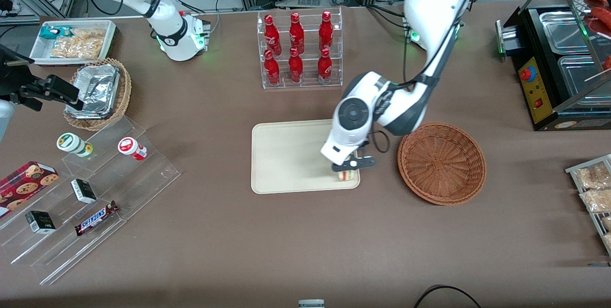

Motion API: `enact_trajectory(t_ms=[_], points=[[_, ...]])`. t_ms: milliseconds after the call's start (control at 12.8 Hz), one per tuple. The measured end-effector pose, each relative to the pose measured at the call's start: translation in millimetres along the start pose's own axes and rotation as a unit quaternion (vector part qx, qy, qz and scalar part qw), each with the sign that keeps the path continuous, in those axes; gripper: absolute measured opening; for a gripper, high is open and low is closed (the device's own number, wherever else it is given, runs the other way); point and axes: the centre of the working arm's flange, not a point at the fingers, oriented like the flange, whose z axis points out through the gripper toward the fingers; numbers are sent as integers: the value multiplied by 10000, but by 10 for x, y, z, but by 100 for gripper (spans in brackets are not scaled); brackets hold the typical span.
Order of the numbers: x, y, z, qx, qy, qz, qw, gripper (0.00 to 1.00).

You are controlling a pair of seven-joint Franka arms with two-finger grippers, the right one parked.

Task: Place sandwich from basket to tray
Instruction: 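Lift the sandwich and carry it over the cream tray, then lower the sandwich onto the tray and open the left gripper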

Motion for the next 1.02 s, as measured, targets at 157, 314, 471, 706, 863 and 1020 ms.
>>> enact_trajectory(t_ms=[157, 314, 471, 706, 863, 1020], points=[[-79, 258, 32, -61, 50, -169, 9998, 15], [-136, 477, 47, -137, 101, -346, 9993, 15], [-181, 639, 116, -170, 112, -447, 9988, 15], [-236, 803, 200, -260, 142, -437, 9986, 15], [-337, 905, 233, -338, 99, -392, 9986, 15], [-401, 978, 248, -439, 103, -377, 9983, 15]])
